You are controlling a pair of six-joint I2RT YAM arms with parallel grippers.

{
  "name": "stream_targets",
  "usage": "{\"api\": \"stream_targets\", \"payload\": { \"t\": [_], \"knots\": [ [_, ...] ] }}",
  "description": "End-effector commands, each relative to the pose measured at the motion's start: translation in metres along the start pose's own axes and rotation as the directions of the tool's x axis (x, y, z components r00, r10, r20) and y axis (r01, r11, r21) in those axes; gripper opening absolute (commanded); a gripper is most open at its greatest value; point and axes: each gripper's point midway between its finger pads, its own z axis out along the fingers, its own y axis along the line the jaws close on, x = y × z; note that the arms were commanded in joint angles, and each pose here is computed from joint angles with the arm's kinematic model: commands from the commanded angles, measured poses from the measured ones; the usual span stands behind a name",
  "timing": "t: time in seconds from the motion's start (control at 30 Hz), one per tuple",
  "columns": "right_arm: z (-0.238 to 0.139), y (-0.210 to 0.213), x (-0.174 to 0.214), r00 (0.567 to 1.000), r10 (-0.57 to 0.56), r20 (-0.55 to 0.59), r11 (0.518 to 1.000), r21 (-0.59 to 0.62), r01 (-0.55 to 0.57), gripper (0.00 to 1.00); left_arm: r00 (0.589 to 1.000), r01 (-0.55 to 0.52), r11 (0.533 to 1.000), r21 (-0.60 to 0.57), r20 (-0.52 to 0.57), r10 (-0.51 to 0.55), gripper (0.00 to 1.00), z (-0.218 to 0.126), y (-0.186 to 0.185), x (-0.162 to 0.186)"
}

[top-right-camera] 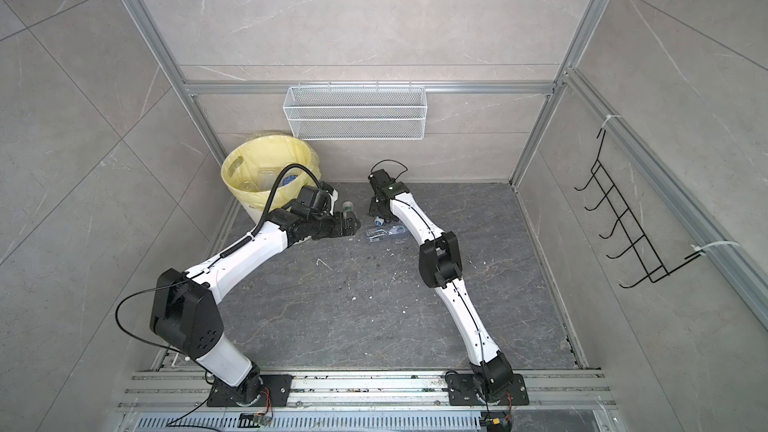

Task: Throw the plastic bottles in the bin
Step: 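Lift the blue-labelled bottle upright with the right gripper toward the left gripper, then close the left gripper on the bottle's base and open the right gripper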

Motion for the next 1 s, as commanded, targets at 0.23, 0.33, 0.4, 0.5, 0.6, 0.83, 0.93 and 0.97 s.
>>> {"api": "stream_targets", "payload": {
  "t": [0.23, 0.33, 0.4, 0.5, 0.6, 0.83, 0.93, 0.97],
  "knots": [
    [-0.116, 0.054, 0.01, 0.981, -0.183, 0.064, 0.964, -0.183, 0.192, 0.56, 0.992, 0.115, 0.987, 0.113, 0.046, -0.121, 1.0, -0.014, -0.001, -0.017],
    [-0.142, 0.055, 0.022, 0.98, -0.181, 0.087, 0.95, -0.244, 0.197, 0.55, 0.989, 0.124, 0.983, 0.135, 0.064, -0.134, 1.0, -0.019, -0.001, -0.021],
    [-0.155, 0.052, 0.033, 0.98, -0.175, 0.096, 0.94, -0.278, 0.195, 0.55, 0.987, 0.127, 0.981, 0.149, 0.081, -0.14, 1.0, -0.023, -0.001, -0.025],
    [-0.171, 0.048, 0.056, 0.976, -0.19, 0.109, 0.92, -0.326, 0.216, 0.55, 0.984, 0.129, 0.975, 0.182, 0.095, -0.149, 1.0, -0.027, -0.004, -0.028],
    [-0.181, 0.042, 0.082, 0.965, -0.233, 0.121, 0.903, -0.34, 0.261, 0.55, 0.981, 0.145, 0.963, 0.227, 0.094, -0.17, 1.0, -0.028, -0.007, -0.029],
    [-0.2, 0.037, 0.125, 0.946, -0.283, 0.161, 0.856, -0.402, 0.324, 0.55, 0.978, 0.16, 0.919, 0.361, 0.069, -0.197, 0.97, -0.03, -0.023, -0.033],
    [-0.204, 0.041, 0.134, 0.938, -0.298, 0.174, 0.838, -0.423, 0.345, 0.55, 0.977, 0.172, 0.9, 0.4, 0.046, -0.208, 0.96, -0.027, -0.028, -0.032],
    [-0.206, 0.042, 0.135, 0.938, -0.296, 0.177, 0.833, -0.433, 0.345, 0.55, 0.977, 0.176, 0.896, 0.407, 0.038, -0.209, 0.95, -0.026, -0.029, -0.032]
  ]
}}
